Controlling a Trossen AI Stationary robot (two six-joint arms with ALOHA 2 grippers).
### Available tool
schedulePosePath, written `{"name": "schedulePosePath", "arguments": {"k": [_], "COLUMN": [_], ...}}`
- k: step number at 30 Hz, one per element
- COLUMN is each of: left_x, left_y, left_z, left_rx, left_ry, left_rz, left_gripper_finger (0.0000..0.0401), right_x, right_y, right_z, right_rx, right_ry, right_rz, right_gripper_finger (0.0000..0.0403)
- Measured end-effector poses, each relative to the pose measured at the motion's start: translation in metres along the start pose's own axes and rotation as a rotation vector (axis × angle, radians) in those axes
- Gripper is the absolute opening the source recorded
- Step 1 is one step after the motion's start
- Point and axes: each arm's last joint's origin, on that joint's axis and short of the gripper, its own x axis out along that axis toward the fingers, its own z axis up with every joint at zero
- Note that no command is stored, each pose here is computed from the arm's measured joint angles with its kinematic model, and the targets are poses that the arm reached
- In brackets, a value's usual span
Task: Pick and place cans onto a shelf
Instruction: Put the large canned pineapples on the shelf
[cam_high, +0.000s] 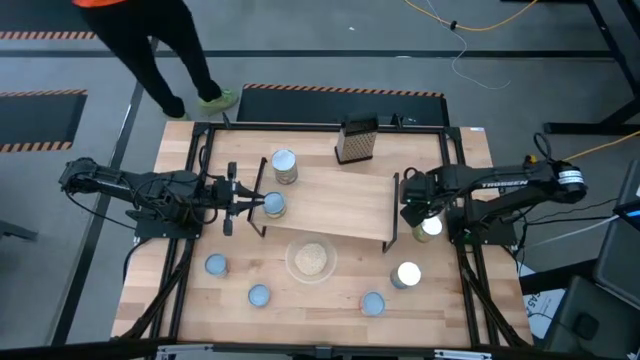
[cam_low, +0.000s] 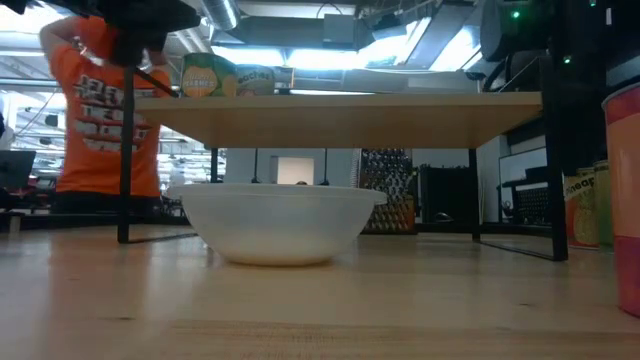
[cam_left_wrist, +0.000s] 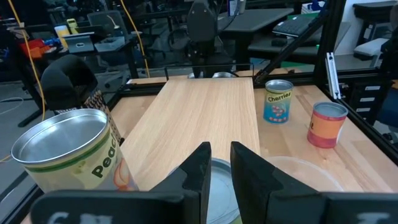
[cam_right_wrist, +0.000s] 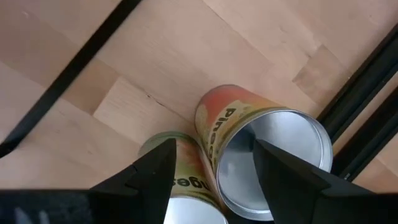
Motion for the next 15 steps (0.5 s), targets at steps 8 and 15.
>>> {"name": "schedulePosePath", "arguments": {"k": [8,15], "left_x": [0.0,0.0], "left_y": [0.0001,0.0], "left_z": [0.0,-0.0001], "left_rx": [0.0,0.0], "left_ry": [0.0,0.001], "left_rz": [0.0,0.0], "left_gripper_finger": [0.0055,0.0055], "right_x": [0.0033,0.0032], "right_y": [0.002,0.0013], "right_z": [0.0013,0.0007], "right_rx": [-0.006,-0.007], "right_ry": [0.015,0.02], "right_rz": [-0.027,-0.035], "right_gripper_finger": [0.0168,0.0114]}}
